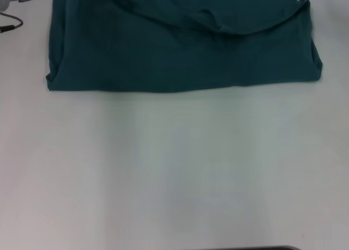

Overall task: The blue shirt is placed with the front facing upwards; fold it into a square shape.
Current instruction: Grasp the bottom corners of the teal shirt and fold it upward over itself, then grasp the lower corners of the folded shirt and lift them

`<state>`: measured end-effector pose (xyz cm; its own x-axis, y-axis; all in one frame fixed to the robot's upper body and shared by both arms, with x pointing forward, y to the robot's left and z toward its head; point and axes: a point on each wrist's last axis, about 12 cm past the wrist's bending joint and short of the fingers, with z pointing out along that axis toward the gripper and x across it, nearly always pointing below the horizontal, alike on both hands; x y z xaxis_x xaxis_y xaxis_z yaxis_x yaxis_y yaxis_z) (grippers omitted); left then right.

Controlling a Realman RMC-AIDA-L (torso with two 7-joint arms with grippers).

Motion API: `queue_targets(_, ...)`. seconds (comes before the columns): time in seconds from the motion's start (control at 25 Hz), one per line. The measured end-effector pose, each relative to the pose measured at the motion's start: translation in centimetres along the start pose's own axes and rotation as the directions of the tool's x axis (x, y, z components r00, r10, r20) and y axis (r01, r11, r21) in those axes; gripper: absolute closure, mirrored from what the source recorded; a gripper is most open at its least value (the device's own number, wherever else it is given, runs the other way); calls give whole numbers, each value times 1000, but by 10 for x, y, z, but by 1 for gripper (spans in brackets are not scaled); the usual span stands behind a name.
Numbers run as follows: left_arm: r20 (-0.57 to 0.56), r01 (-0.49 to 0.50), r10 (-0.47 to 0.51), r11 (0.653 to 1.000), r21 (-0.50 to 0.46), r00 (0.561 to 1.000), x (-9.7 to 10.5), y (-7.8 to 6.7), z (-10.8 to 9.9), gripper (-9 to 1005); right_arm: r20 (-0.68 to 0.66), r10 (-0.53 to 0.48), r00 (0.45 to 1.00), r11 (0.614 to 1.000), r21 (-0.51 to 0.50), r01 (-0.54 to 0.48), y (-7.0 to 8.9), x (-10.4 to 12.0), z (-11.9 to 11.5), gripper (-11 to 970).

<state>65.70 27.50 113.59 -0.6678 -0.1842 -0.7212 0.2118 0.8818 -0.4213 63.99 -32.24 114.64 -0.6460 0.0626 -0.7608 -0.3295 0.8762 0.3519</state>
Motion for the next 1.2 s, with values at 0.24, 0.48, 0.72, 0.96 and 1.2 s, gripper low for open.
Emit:
queue_targets(0.24, -13, 84, -83, 989, 125, 996, 21, 12, -33, 131, 38, 12, 999, 988, -152, -6, 1, 17, -18, 64)
queue_targets(0.48, -94, 195, -180, 961, 197, 979, 47, 29, -56, 55, 84, 10, 996, 960, -279, 14, -2, 52, -43, 29)
queue_targets(0.72, -142, 326, -303, 927, 186, 942, 73, 45, -58, 63, 114, 0, 993, 945, -325, 37, -3, 81, -57, 30)
queue_targets(0.96, -135, 389, -373, 913, 124, 918, 89, 57, -51, 64, 108, 24, 994, 941, -338, 14, -3, 90, -53, 30)
queue_targets(1.2, -132, 389, -377, 918, 81, 917, 96, 61, -46, 65, 116, 13, 993, 939, -343, 27, 0, 86, -50, 31)
